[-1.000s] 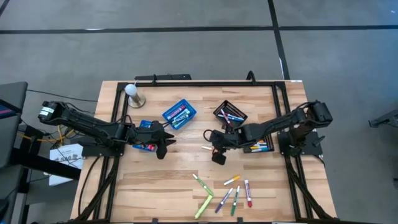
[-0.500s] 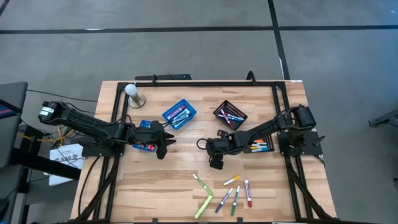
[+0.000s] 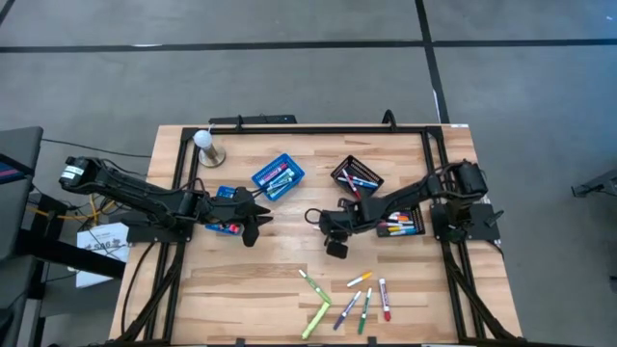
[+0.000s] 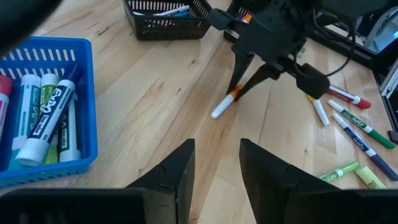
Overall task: Pick & Place Markers
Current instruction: Put the orange highlighter pen into the left blue bin
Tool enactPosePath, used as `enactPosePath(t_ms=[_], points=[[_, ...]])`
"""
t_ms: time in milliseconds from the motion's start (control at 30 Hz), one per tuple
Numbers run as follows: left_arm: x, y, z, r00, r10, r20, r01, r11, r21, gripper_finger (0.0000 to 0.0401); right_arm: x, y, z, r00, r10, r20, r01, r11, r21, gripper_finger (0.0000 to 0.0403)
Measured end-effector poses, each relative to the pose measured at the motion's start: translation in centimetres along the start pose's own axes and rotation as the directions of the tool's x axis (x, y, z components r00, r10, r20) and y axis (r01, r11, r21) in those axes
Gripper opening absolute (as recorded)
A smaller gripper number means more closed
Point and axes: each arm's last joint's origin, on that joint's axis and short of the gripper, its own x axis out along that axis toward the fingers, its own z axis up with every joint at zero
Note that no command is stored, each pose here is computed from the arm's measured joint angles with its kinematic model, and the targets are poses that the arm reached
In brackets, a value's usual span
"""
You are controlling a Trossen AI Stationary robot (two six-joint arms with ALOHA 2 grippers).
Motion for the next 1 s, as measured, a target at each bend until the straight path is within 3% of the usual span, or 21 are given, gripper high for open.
enactPosePath(t_ms=[167,300,700,833,1000], points=[[0.0,0.0,0.0,1.000,0.000,0.000,0.000,1.000,0.000,0.0121,-1.1,-0.1,-0.3,0.999,0.036,-0.033,-0.036,0.999,0.006,0.0026],[0.0,0.0,0.0,1.000,0.000,0.000,0.000,1.000,0.000,0.0121,-4.2,-0.1,-0.8,0.997,0.041,-0.058,-0.038,0.998,0.049,0.0039],[0.0,0.0,0.0,1.000,0.000,0.000,0.000,1.000,0.000,0.0121,-13.7,-1.3,-6.1,0.951,-0.185,-0.246,0.231,0.957,0.173,0.0038],[0.0,0.0,0.0,1.000,0.000,-0.001,0.000,1.000,0.000,0.0121,-14.4,-1.0,-8.0,0.946,-0.199,-0.257,0.262,0.934,0.242,0.0057],[0.0,0.0,0.0,1.000,0.000,0.000,0.000,1.000,0.000,0.0121,-12.8,-0.7,-11.2,0.932,-0.218,-0.288,0.296,0.919,0.261,0.0062]])
